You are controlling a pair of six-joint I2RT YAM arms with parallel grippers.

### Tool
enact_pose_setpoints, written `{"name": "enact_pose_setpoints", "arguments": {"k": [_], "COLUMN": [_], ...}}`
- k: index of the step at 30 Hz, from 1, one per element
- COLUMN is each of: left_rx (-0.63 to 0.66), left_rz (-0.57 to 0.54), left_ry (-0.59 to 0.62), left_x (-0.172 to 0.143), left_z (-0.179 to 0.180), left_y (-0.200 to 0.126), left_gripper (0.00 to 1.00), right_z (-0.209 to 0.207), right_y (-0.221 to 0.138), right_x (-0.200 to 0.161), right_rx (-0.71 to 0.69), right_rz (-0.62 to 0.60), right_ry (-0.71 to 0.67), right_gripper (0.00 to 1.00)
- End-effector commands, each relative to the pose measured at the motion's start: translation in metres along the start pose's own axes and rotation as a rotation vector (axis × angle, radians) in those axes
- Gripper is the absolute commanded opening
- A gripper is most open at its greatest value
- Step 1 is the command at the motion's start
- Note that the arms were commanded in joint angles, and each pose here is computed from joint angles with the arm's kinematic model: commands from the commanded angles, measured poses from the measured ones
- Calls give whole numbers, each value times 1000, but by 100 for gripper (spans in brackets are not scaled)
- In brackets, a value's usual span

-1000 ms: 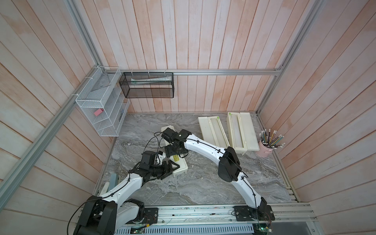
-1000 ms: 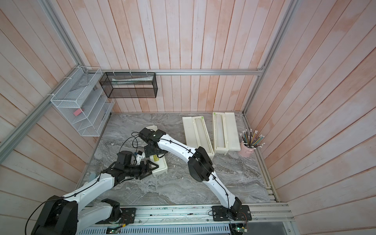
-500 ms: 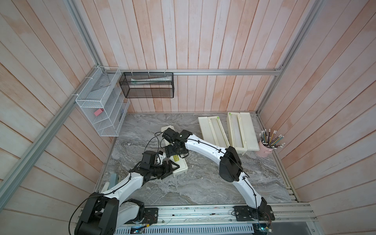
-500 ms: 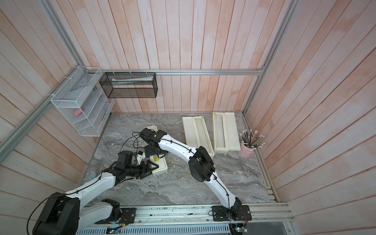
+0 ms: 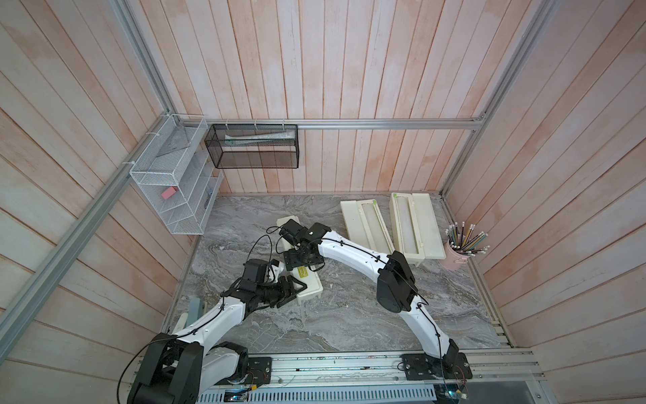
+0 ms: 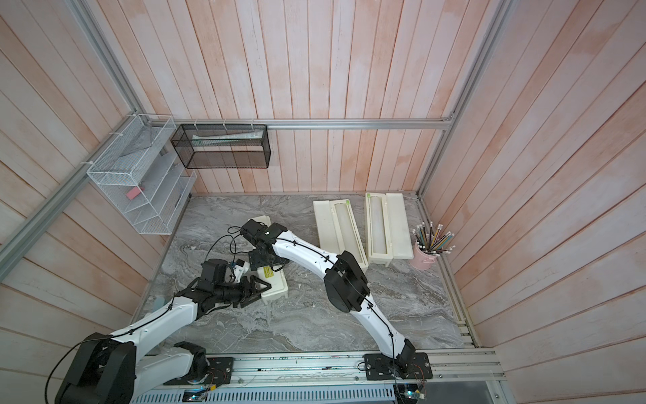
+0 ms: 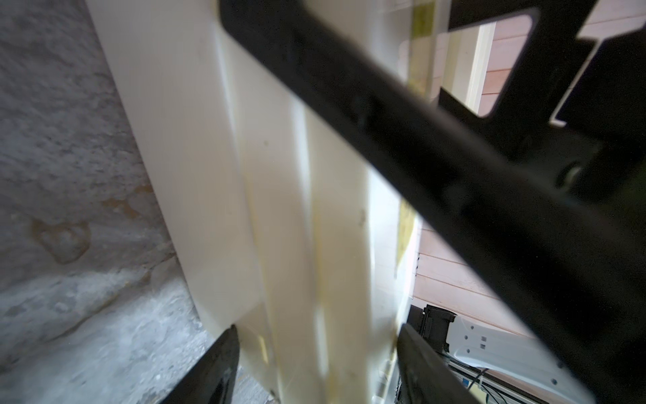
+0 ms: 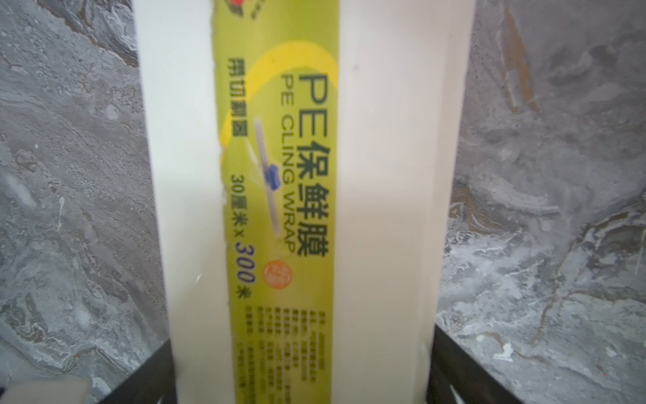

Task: Put plastic wrap rolls into dispensers
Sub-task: Close the lid on the plastic wrap cutting box.

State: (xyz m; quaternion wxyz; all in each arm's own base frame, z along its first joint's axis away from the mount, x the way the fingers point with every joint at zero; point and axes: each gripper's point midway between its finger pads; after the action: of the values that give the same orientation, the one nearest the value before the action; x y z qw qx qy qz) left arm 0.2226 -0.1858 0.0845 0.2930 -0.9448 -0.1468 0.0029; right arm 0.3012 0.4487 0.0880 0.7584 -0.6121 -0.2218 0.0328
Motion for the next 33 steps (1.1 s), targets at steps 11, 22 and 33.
{"name": "enact_pose_setpoints", "arguments": {"k": [11,22,33], "left_rx": [-53,-55,-59], "left_rz": [-23,-19,-26], "left_ry": [87,88,97], "left_x": [10,9,10], "left_z": [-28,-25,-30], "left_y": [-7,-6,-9], "left_gripper": [87,79,87], "right_z": [17,19,15], "right_y": [-8,-19,-30], "right_x": [-1,2,6], "right_rx": [77,97,93], "right_rz": [3,-8,-25], "right_ry": [8,5,5], "right_gripper": [90,90,89]}}
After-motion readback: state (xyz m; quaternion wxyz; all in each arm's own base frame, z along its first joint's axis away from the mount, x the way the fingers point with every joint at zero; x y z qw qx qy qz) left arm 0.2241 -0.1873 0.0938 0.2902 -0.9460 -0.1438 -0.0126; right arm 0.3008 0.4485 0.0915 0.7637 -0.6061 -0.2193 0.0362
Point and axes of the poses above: each gripper's point midway between its finger pads, its own y axis out along the fingers, its own z axis along the line the jaws close on, x = y × z, and after that the axes turned 2 degrees about -y, right-handed
